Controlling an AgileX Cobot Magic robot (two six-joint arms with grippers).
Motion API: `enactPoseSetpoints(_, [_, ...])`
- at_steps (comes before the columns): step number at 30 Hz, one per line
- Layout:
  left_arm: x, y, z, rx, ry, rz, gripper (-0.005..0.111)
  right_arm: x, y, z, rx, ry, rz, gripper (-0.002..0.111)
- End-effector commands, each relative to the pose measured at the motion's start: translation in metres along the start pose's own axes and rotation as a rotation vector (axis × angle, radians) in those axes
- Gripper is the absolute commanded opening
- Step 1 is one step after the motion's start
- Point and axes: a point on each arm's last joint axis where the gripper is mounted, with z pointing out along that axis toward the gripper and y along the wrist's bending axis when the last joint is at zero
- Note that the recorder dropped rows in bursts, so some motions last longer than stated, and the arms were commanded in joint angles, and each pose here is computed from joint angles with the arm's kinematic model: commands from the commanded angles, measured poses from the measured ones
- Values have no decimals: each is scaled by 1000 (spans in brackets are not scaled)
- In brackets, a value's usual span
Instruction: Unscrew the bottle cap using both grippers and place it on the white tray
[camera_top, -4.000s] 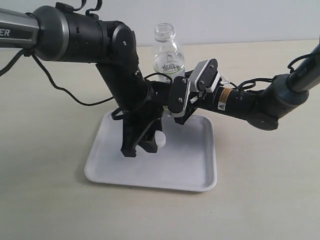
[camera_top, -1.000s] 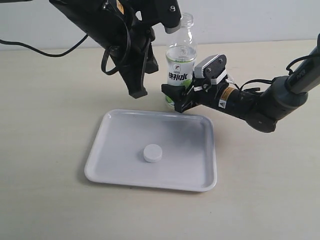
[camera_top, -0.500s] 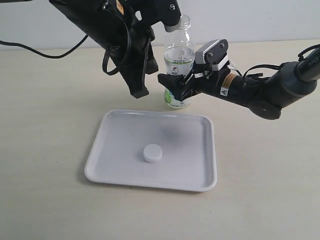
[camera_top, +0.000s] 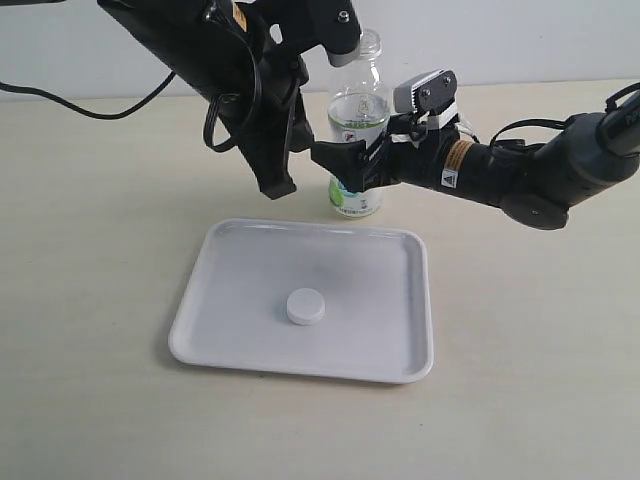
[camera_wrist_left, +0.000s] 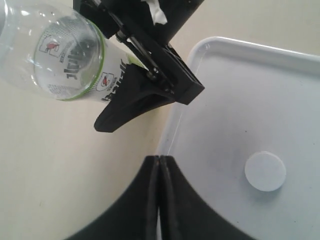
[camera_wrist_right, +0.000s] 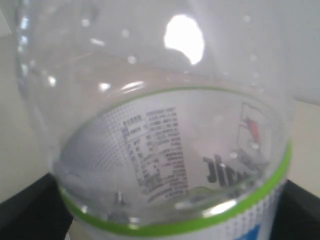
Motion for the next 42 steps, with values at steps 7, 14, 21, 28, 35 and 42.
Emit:
enactPoseSetpoints(7, [0, -1, -3, 7, 0, -15, 0, -1, 2, -3, -21, 6, -17, 84])
enactPoseSetpoints(14, [1, -2, -3, 19, 11, -15, 0, 2, -7, -24, -17, -67, 33, 84])
enactPoseSetpoints(21, [1, -2, -3, 18, 9, -15, 0, 5, -4, -31, -85, -61, 22, 84])
enactPoseSetpoints(28, [1, -2, -3, 18, 9, -15, 0, 11, -1, -38, -159, -14, 51, 84])
enactPoseSetpoints(35, [1, -2, -3, 18, 9, -15, 0, 15, -18, -58, -177, 38, 67, 84])
enactPoseSetpoints(42, [1, -2, -3, 18, 9, -15, 0, 19, -35, -81, -182, 86, 92, 84])
